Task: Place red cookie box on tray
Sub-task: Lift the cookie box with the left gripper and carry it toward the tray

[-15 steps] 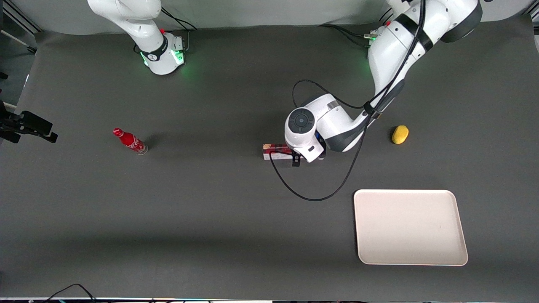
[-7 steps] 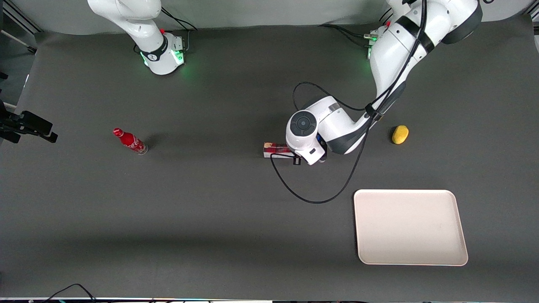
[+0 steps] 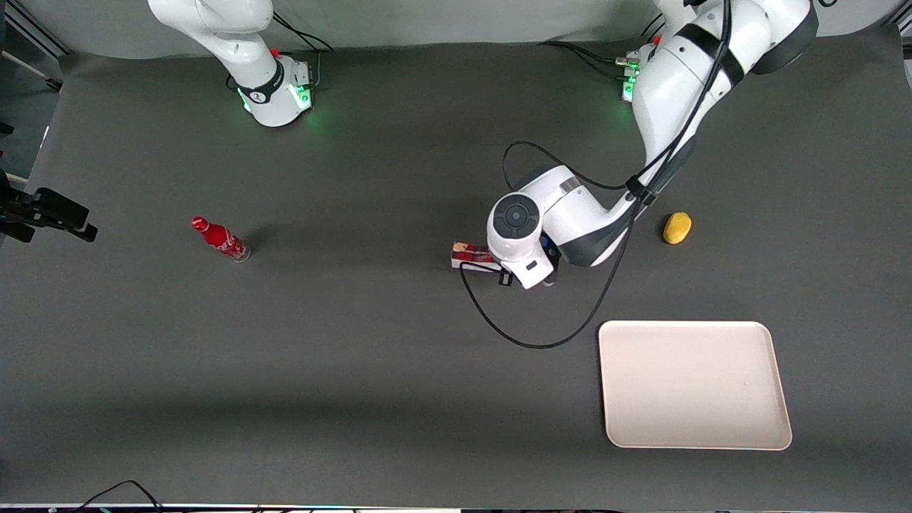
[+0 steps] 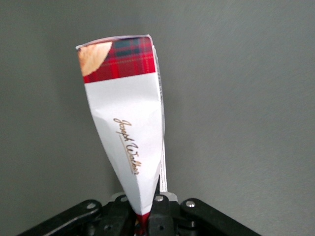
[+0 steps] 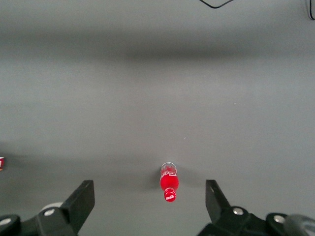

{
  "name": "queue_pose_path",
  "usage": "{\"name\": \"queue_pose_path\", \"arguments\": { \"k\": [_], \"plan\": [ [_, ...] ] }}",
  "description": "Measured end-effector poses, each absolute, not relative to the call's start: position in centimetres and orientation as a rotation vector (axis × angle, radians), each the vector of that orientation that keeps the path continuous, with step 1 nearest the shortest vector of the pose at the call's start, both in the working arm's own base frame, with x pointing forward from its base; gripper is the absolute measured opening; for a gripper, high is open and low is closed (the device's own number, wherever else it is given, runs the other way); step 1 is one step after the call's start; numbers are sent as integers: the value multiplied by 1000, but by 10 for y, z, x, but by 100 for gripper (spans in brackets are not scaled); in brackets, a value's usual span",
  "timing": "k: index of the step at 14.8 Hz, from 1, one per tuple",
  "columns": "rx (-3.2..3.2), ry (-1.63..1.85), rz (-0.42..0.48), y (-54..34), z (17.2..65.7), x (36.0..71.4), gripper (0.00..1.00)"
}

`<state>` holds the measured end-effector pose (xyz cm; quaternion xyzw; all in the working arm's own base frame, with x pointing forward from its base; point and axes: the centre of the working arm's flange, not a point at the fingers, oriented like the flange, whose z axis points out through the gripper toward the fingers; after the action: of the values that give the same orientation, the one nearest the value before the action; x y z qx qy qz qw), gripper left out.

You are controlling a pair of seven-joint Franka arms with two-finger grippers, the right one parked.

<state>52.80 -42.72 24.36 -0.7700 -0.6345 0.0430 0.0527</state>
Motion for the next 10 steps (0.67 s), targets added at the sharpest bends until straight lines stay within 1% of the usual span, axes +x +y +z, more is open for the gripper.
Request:
{"name": "queue_pose_path", "arguments": {
  "k": [3,6,7,10],
  "plan": [
    [-2408,-1819,84,-414,290,545,9],
    [-2472,-1752,101,-400,360,553,9],
    [-2485,-1731,124,-396,389,553,9],
    [-2543,-1671,246,-387,483,539,9]
  ]
}}
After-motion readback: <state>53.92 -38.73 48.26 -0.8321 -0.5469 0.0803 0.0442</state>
